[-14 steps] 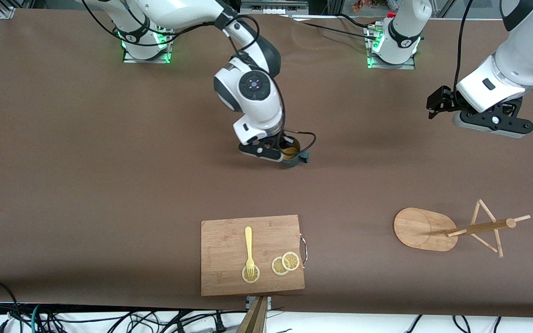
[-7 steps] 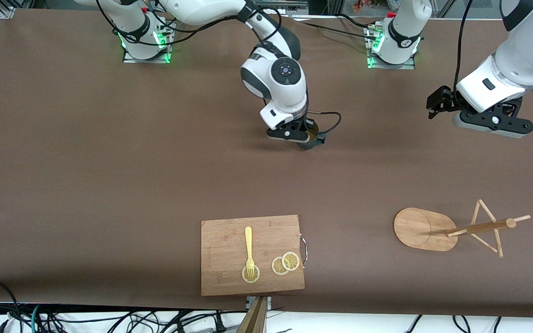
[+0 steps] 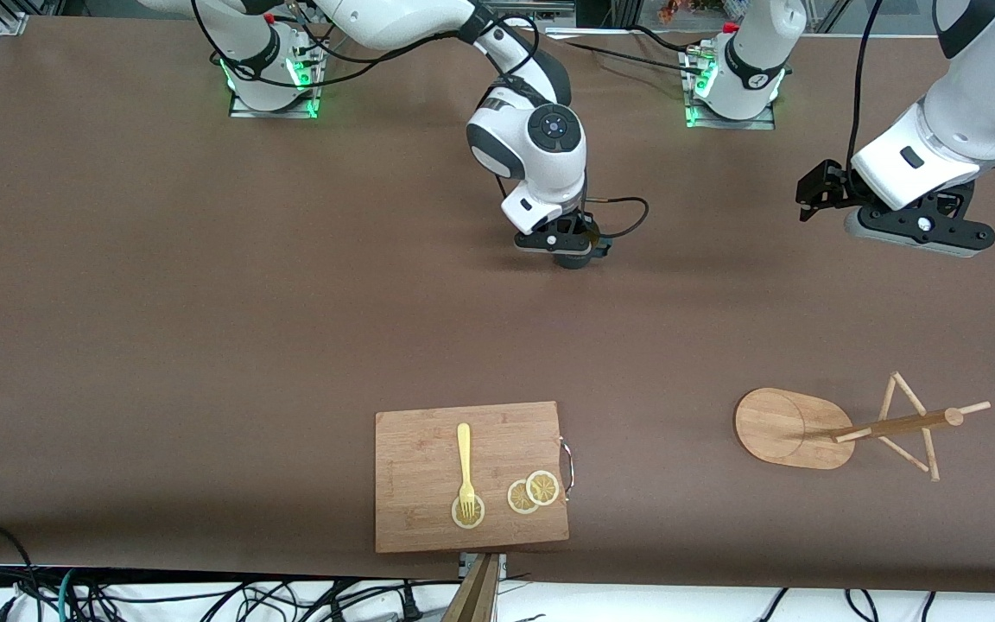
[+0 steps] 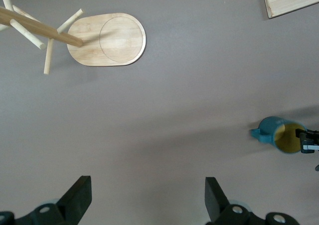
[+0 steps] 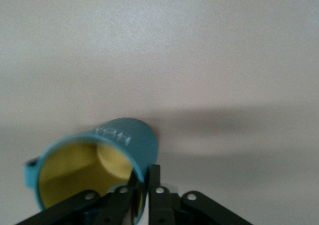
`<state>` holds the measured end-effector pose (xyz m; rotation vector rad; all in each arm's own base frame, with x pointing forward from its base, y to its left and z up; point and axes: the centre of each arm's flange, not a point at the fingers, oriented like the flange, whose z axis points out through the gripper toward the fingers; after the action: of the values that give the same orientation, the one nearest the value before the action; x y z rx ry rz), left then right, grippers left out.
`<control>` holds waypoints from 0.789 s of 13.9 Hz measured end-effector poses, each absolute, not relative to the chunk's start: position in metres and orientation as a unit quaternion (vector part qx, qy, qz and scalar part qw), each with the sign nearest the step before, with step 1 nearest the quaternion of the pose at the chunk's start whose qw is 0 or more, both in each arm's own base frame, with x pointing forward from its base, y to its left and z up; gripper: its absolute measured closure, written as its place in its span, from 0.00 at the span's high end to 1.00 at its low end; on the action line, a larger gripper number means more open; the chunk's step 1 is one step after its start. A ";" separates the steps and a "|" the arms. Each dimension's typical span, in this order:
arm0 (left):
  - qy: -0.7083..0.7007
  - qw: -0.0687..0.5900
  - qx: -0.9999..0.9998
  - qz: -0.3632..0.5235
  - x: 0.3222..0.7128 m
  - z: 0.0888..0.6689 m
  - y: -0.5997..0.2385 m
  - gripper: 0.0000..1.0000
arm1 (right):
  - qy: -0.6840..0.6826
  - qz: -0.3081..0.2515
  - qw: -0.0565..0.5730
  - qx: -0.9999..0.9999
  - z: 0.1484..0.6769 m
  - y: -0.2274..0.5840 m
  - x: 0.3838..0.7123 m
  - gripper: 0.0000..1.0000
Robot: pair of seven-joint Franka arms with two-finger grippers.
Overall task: Pass cup and hang on rack
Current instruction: 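Carry the teal mug with the right gripper toward the table middle, then set the mug down, open the right gripper and withdraw it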
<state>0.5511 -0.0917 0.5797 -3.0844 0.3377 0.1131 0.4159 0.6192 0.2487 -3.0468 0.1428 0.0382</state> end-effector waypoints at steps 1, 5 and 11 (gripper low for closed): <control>0.109 0.018 -0.993 0.038 0.551 0.579 -0.092 1.00 | 0.046 0.011 0.047 -0.998 0.251 0.619 0.418 0.28; 0.109 0.019 -0.993 0.040 0.550 0.579 -0.092 1.00 | 0.044 0.007 0.040 -0.998 0.292 0.620 0.437 0.69; 0.113 0.020 -0.992 0.054 0.549 0.574 -0.096 1.00 | -0.003 0.012 0.017 -1.000 0.393 0.552 0.511 1.00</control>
<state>0.5485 -0.0961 0.5740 -3.0782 0.3501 0.1663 0.5111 0.5517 0.3927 -3.1072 -0.0096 0.0383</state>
